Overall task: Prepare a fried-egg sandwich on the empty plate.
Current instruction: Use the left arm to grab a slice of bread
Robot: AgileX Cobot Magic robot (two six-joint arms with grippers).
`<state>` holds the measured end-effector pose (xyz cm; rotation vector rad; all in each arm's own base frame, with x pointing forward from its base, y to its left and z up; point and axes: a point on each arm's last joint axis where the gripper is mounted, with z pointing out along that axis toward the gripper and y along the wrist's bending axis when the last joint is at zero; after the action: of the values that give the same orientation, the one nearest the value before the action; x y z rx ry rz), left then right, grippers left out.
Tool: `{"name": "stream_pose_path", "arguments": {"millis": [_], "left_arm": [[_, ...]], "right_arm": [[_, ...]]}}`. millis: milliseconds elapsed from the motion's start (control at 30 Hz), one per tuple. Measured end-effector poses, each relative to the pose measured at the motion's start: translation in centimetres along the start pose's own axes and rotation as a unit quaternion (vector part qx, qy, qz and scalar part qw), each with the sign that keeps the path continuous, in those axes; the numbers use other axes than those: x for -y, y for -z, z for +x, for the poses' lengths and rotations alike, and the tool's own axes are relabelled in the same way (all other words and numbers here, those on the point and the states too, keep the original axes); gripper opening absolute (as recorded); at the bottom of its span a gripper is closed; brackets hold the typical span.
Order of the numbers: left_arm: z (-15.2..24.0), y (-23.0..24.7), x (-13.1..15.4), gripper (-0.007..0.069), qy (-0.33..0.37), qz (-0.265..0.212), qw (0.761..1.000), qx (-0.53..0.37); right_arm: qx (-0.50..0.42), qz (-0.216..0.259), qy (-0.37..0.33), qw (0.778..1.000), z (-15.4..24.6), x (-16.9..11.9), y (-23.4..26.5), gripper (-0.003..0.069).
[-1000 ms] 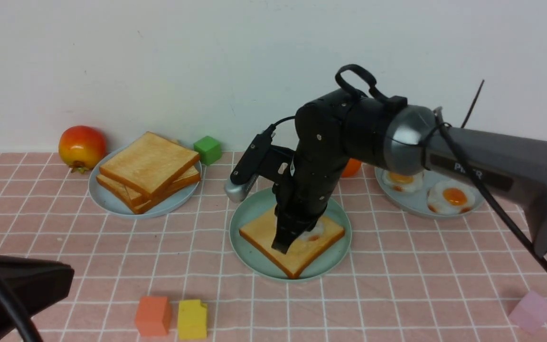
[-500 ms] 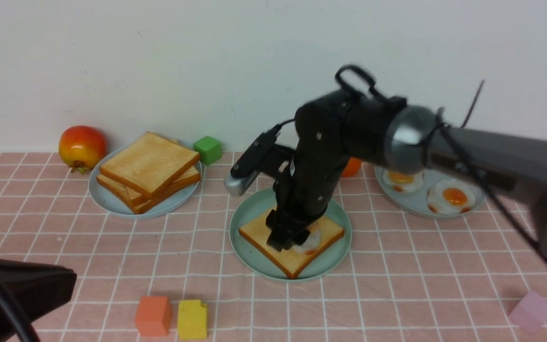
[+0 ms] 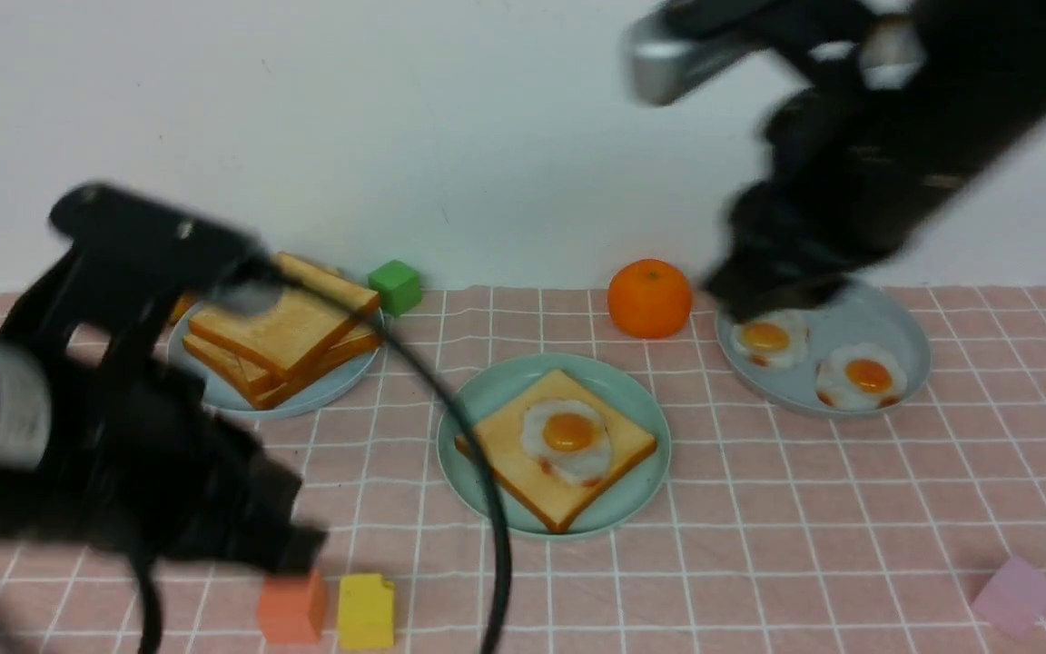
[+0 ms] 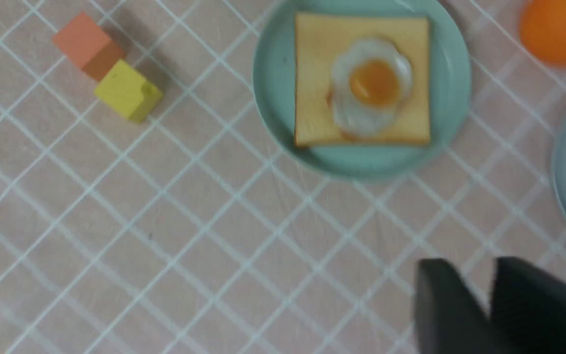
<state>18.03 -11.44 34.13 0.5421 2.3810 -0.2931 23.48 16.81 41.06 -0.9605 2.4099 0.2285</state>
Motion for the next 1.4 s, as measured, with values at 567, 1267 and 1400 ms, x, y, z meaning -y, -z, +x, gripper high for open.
{"name": "stream_pose_path", "arguments": {"millis": [567,1267,1400], "left_arm": [[-8.4,-12.9,-8.5,-0.0013,0.083,-0.015,0.993,-0.085],[-11.8,-25.7,-14.2,0.0421,0.005,-0.162,0.982,-0.101],[-11.5,-26.9,-14.4,0.0419,-0.002,-0.162,0.982,-0.096]], "right_arm": [[0.092,0.003,-0.037,0.995,12.1,-2.2,9.7,0.0002],[0.136,-0.007,-0.033,0.990,14.1,-2.9,12.2,0.0006],[0.136,-0.007,-0.034,0.990,14.1,-2.9,12.2,0.0008]]}}
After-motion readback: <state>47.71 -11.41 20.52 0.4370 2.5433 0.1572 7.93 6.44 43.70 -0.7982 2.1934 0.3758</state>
